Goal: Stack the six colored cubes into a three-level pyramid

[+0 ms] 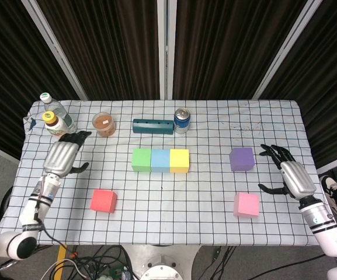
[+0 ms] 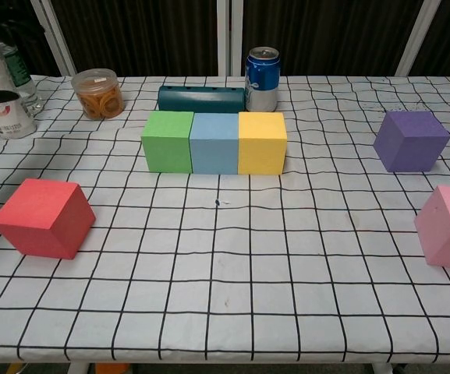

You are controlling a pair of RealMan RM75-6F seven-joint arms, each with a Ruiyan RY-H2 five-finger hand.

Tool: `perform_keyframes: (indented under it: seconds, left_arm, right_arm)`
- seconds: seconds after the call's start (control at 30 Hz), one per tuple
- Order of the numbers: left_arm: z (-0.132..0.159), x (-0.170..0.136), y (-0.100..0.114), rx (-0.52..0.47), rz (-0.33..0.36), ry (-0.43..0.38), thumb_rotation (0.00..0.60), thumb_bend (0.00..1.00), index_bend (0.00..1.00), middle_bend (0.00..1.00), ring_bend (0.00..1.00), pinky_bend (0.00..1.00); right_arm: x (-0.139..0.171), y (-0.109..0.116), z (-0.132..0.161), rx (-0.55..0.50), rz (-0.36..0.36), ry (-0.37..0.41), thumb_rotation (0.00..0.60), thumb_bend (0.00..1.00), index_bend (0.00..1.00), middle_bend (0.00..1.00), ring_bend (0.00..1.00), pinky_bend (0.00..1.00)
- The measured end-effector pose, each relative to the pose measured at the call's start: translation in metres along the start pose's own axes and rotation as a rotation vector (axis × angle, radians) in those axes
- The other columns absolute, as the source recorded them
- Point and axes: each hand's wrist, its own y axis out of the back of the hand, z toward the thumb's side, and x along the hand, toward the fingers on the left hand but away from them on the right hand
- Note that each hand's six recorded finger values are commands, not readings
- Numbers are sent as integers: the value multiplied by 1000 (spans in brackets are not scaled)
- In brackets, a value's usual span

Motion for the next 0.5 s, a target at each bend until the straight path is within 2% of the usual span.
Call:
perform_keyframes:
  seconds: [0.07, 0.23, 0.5]
  left_arm:
    - [-7, -11, -2, -19, -7, -5, 600, 227, 133, 134, 157, 165]
    - [-9, -40, -10, -42, -60, -78, 600, 227, 133, 138, 158, 162]
    - [5, -83, -37, -46, -230, -196, 600, 225, 83, 98, 114, 143]
  right_arm:
    - [3, -1, 6, 2, 4, 24, 600, 129, 0, 219, 0, 0]
    - [9, 4, 13, 14, -13, 49, 600, 129, 0, 219, 0, 0]
    - [9, 7, 6, 7, -26, 24, 600, 128, 0, 219, 0, 0]
